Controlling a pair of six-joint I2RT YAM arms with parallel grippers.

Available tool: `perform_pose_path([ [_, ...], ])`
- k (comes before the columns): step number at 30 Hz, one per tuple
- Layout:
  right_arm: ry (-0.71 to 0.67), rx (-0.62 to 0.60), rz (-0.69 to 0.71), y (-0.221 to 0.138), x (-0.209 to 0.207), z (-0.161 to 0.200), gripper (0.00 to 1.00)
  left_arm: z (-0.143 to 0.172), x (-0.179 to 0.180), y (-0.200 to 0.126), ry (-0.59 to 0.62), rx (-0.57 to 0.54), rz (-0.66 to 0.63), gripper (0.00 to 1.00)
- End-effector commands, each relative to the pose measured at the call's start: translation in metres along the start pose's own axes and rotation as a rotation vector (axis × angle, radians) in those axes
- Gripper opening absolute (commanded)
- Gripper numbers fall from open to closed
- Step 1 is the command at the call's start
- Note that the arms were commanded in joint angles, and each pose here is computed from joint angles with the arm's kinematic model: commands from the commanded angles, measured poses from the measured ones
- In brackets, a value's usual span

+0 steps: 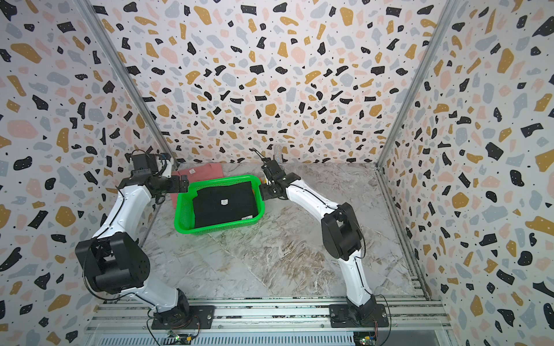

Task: Put the folded t-shirts into the basket
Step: Place the T-shirt in the bin, then move the bin to the center of the board.

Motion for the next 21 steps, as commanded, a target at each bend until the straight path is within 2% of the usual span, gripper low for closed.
perform_pose_path([
  [1, -0.009, 0.046, -0.027, 0.007, 0.012, 0.012, 0.63, 0.009, 0.006, 0.004, -0.046, 0.032, -0.027, 1.0],
  [11, 0.001, 0.039, -0.025, 0.01, 0.017, 0.01, 0.62, 0.025, 0.002, 0.011, -0.06, 0.061, -0.014, 1.0],
  [15, 0.014, 0.08, -0.035, 0.027, 0.017, 0.018, 0.59, 0.026, 0.002, 0.015, -0.071, 0.065, -0.004, 1.0],
  [17, 0.014, 0.096, -0.034, 0.034, 0.018, 0.023, 0.51, 0.026, 0.002, 0.016, -0.074, 0.066, -0.003, 1.0],
  [21, 0.005, 0.104, -0.001, 0.034, 0.016, 0.025, 0.21, 0.025, 0.002, 0.015, -0.076, 0.07, 0.002, 1.0],
])
Point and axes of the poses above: each gripper's point midway between its finger pads, its own y axis out along the fingers, its own x axis along the line the jaws close on, z = x × y, the point moved 7 cm from there along -y, back along the fingers, and after that the axes turned 9 degrees about y, right-handed, at the moved point
